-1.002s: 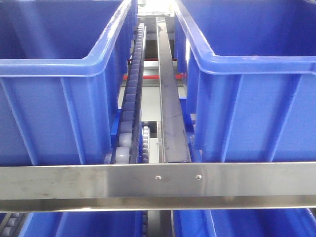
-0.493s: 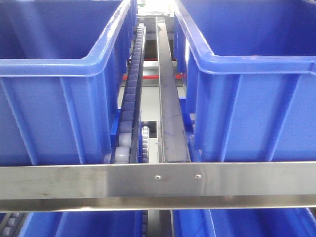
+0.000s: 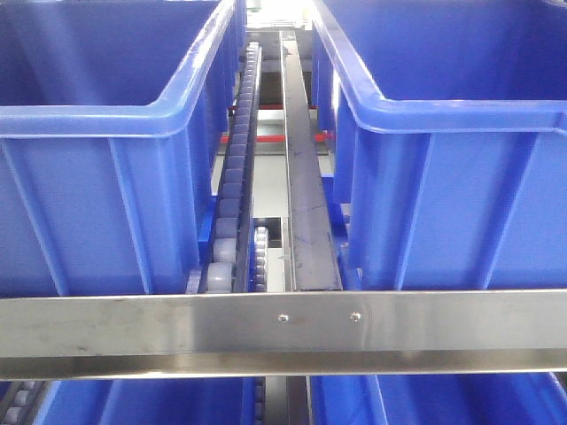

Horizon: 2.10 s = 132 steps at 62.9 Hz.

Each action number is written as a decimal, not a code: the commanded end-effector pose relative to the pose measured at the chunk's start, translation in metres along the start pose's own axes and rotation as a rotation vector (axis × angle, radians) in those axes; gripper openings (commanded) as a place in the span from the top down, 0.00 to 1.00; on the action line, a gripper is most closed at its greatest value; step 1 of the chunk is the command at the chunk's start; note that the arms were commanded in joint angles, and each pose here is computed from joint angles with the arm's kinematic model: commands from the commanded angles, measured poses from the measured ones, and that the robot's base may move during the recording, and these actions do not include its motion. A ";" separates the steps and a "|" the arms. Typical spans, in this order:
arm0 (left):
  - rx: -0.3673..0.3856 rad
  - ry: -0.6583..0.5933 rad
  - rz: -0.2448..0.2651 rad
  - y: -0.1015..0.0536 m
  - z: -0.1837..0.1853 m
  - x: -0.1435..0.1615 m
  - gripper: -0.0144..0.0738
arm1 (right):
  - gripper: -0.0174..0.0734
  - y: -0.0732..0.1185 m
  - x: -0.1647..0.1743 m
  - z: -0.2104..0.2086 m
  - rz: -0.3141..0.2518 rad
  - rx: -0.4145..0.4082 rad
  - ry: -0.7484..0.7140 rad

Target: Pick and sort blue part to right shelf

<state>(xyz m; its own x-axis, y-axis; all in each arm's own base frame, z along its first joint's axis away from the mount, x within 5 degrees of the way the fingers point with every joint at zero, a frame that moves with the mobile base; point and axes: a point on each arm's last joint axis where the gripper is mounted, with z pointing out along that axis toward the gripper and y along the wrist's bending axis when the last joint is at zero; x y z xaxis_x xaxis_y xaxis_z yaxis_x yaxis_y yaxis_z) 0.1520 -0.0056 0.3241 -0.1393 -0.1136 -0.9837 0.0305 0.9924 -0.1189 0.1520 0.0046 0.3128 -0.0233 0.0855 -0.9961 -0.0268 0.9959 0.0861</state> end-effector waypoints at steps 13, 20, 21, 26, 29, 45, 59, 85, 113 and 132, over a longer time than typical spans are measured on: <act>-0.009 -0.245 -0.047 0.004 -0.059 0.015 0.70 | 0.75 -0.002 0.010 -0.053 0.001 -0.011 -0.211; 0.004 -0.289 -0.043 0.004 -0.072 0.018 0.70 | 0.75 -0.002 0.009 -0.069 0.001 -0.016 -0.256; 0.007 -0.291 -0.043 0.003 -0.073 0.019 0.70 | 0.75 -0.002 0.008 -0.071 0.001 -0.016 -0.261; 0.017 -0.273 -0.041 0.002 -0.074 0.020 0.70 | 0.75 -0.001 0.007 -0.074 0.001 -0.017 -0.271; 0.020 -0.266 -0.041 0.002 -0.074 0.021 0.70 | 0.75 -0.001 0.007 -0.074 0.001 -0.017 -0.271; 0.020 -0.264 -0.041 0.002 -0.074 0.021 0.70 | 0.75 -0.001 0.008 -0.074 0.001 -0.017 -0.269; 0.020 -0.264 -0.041 0.002 -0.074 0.021 0.70 | 0.75 -0.001 0.008 -0.073 0.000 -0.017 -0.270; 0.020 -0.264 -0.041 0.002 -0.074 0.021 0.70 | 0.75 -0.003 0.079 -0.087 -0.179 -0.042 -0.284; 0.020 -0.266 -0.041 0.002 -0.074 0.021 0.70 | 0.75 -0.008 0.088 -0.099 -0.027 -0.020 -0.293; 0.020 -0.266 -0.041 0.002 -0.074 0.021 0.70 | 0.75 -0.008 0.088 -0.099 -0.027 -0.021 -0.296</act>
<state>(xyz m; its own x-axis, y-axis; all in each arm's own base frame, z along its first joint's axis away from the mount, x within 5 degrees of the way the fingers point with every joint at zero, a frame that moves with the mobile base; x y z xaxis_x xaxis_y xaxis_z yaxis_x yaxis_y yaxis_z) 0.0771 -0.0057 0.2982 0.0364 -0.1454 -0.9887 0.0708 0.9872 -0.1426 0.0561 0.0018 0.2102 0.1404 0.0646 -0.9880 -0.0411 0.9974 0.0594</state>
